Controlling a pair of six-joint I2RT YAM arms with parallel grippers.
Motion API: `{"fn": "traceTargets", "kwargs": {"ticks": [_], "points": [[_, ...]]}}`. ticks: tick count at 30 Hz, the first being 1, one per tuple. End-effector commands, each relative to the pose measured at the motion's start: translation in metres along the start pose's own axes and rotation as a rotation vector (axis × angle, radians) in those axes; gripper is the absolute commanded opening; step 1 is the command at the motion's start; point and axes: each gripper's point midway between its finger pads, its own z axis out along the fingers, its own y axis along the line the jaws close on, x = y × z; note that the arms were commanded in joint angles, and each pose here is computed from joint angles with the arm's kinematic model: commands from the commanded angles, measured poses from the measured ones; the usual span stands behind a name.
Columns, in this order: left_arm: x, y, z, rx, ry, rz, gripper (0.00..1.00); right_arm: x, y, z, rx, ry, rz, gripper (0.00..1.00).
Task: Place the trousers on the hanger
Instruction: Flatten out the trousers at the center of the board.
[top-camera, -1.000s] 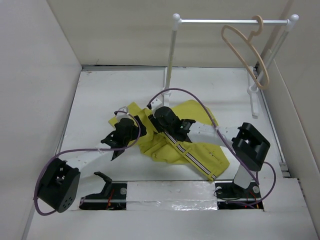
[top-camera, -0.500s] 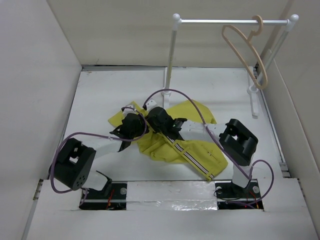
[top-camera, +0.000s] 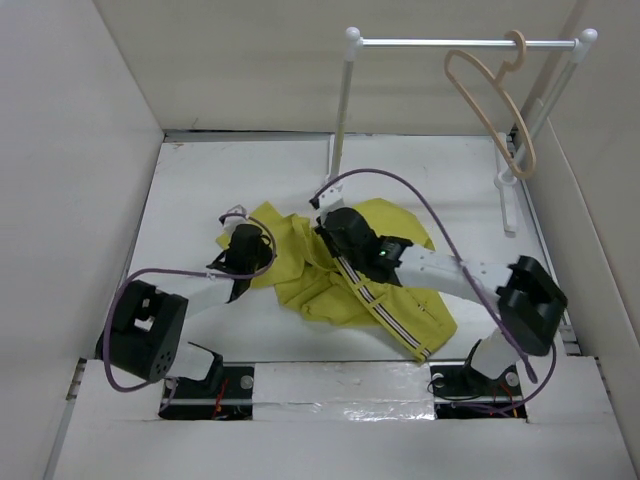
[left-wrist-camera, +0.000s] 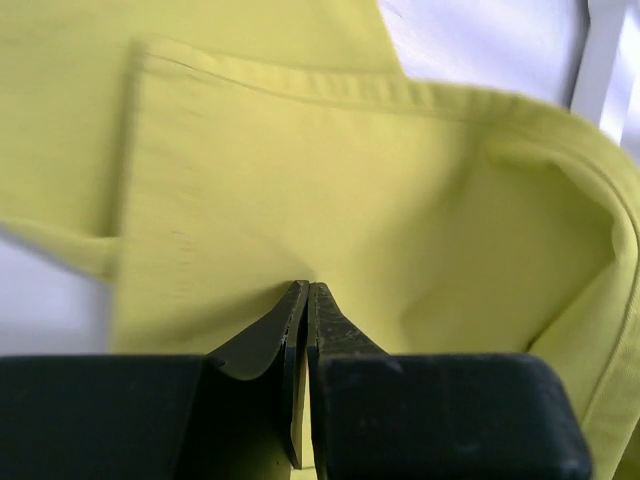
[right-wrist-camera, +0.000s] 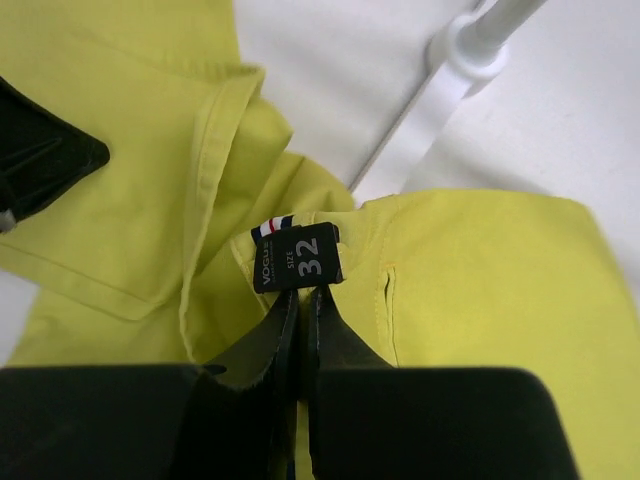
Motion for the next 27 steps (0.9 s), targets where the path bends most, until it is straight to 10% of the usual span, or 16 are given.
{"fn": "traceTargets", "kwargs": {"ticks": [1,17,22,27], "points": [[-0.033,0.017,-0.010,-0.038,-0.120,-0.109,0.00,-0.065,-0.031,-0.049,0.025,-0.204,0.115,0.00],[-0.061,-0.030,-0.050,0.160,-0.215,-0.064,0.01,0.030,-0.259,-0.163,0.513,-0.322,0.591,0.05],[-0.045,-0.028,-0.035,0.137,-0.164,-0.027,0.59,0.056,-0.295,-0.180,0.639,-0.328,0.671,0.06],[-0.022,-0.023,-0.011,0.086,-0.062,0.011,0.73,0.029,-0.289,-0.183,0.519,-0.417,0.664,0.07]]}}
